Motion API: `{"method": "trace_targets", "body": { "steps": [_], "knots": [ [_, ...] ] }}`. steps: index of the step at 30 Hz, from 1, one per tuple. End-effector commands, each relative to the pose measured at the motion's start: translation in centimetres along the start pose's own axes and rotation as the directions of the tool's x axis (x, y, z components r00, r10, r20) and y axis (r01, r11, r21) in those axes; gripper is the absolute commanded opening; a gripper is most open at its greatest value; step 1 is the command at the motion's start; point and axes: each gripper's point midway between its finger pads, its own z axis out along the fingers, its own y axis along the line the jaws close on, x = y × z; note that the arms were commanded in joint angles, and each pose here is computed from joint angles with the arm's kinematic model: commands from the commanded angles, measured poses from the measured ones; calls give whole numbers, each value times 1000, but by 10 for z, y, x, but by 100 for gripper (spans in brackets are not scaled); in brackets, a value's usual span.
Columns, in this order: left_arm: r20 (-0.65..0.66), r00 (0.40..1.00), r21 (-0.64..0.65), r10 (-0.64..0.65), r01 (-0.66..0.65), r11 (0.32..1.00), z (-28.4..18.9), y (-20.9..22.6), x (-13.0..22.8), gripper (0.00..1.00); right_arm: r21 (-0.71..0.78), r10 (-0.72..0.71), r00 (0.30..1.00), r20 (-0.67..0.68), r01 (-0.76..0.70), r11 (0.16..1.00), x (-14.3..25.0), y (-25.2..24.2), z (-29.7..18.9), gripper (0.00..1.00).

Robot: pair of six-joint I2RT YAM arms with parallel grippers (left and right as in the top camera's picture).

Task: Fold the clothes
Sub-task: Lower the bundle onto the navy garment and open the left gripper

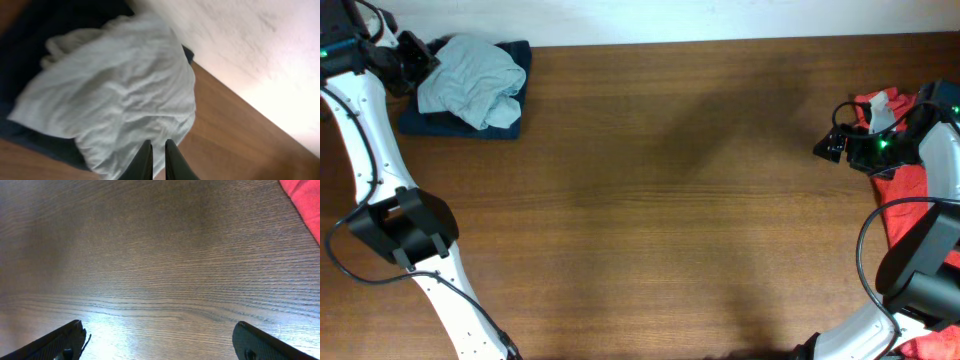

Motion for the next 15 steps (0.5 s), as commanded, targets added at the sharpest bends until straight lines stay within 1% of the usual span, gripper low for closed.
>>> {"method": "trace_targets", "body": {
  "steps": [1,5,6,9,10,13,15],
  "knots": [
    [44,998,-155,-36,42,987,-1,38,-8,8,13,-15,1000,13,15,1000,-4,0,-5,99],
    [31,998,-269,-53,59,961,14,68,0,7,13,-15,1000,13,15,1000,-4,0,-5,99],
    [22,998,-273,-59,63,960,18,72,2,7,13,-15,1000,13,15,1000,-4,0,-5,99],
    [-50,994,-307,-102,81,948,48,98,23,6,13,-15,1000,13,15,1000,-4,0,-5,99],
    [-73,990,-319,-119,90,943,55,107,30,4,13,-15,1000,13,15,1000,-4,0,-5,99],
    [-104,983,-337,-151,108,935,61,121,39,1,13,-15,1000,13,15,1000,-4,0,-5,99],
    [-87,985,-335,-152,115,935,54,123,34,1,13,-15,1000,13,15,1000,-4,0,-5,99]
  ]
}}
